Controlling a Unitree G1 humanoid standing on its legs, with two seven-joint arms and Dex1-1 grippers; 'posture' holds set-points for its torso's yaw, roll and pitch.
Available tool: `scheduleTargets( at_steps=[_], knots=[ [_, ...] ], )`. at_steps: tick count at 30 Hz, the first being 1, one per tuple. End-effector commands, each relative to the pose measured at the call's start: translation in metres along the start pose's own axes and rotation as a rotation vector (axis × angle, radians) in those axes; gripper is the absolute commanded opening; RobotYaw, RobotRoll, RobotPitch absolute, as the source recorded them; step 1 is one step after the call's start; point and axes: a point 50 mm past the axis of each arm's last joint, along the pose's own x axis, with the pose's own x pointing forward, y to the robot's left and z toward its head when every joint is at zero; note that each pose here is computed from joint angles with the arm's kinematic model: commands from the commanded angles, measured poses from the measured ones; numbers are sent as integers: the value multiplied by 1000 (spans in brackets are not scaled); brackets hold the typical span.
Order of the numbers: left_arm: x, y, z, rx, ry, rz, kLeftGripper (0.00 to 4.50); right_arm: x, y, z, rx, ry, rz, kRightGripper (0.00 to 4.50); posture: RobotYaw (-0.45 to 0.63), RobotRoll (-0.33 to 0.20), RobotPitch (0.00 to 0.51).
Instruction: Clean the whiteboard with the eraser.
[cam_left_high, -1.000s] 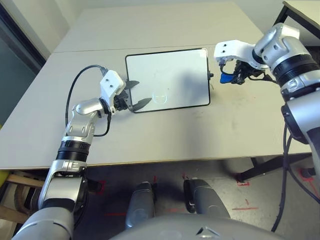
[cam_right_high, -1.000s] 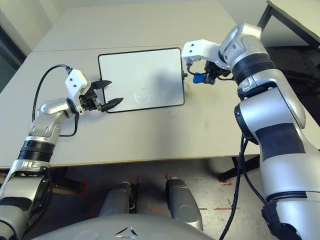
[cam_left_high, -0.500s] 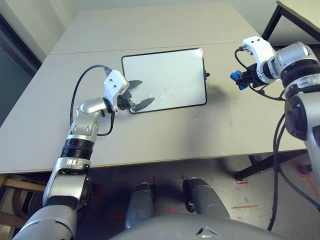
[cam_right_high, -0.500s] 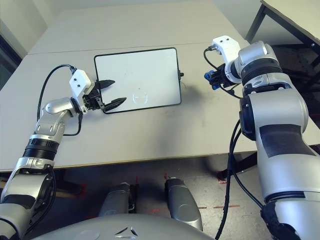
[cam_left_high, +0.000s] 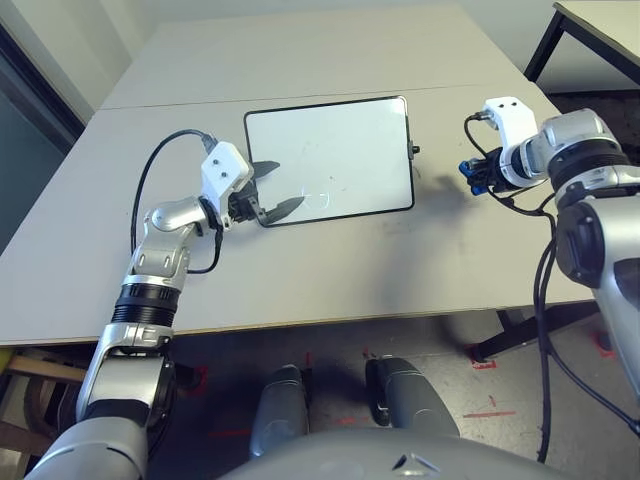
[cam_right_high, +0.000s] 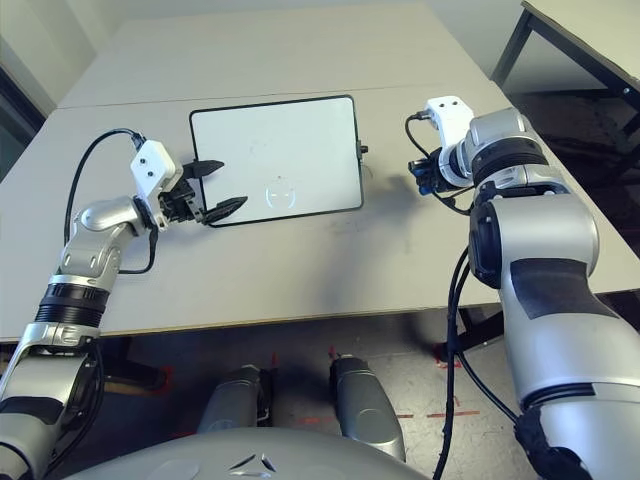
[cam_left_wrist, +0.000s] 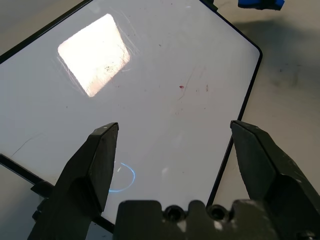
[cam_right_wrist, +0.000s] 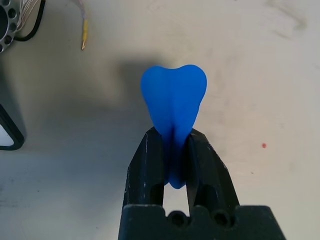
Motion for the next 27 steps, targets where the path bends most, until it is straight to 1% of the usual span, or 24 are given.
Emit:
scheduleTargets(
  at_steps=[1,2,4,6,8,13,14,15,17,18,20,23,24,26,27],
  knots=[
    [-6,2,2,11,14,9,4500,5,1,-5,17,9,2,394,-83,0,54],
    [-7,3,2,12,15,10,4500,6,2,-6,17,9,0,394,-83,0,54],
    [-8,3,3,13,19,13,4500,7,3,-6,19,7,2,1131,-80,0,53],
    [-10,4,3,14,22,16,4500,8,4,-6,26,1,8,1758,-80,0,51],
    [-11,5,4,15,24,18,4500,8,5,-4,39,-10,11,2526,-80,0,50],
    [-16,12,11,6,-5,50,4500,1,3,5,47,-58,18,4335,-79,0,47],
    [-18,14,13,2,-13,66,4500,-1,1,7,23,-69,3,4462,-78,0,46],
    [-20,17,14,-3,-22,81,4500,-2,-1,9,-11,-83,-16,4462,-77,0,45],
    [-27,24,19,-26,-55,131,4500,-7,-5,18,-81,-151,-44,4462,-75,0,44],
    [-33,30,23,-42,-78,179,4500,-11,-6,25,-94,-207,-34,4462,-74,0,43],
    [-45,40,27,-65,-108,274,4500,-18,-7,34,-83,-302,-10,4462,-69,0,44],
    [-58,50,28,-93,-110,385,4500,-22,-13,39,-62,-402,-5,4462,-65,0,48],
    [-65,54,28,-109,-114,439,4500,-25,-16,41,-62,-455,-5,4462,-61,0,51],
    [-82,66,28,-150,-131,584,4500,-31,-23,46,-114,-619,-6,4462,-60,0,53],
    [-86,69,28,-161,-136,625,4500,-34,-25,47,-127,-666,-7,4462,-62,0,57]
  ],
)
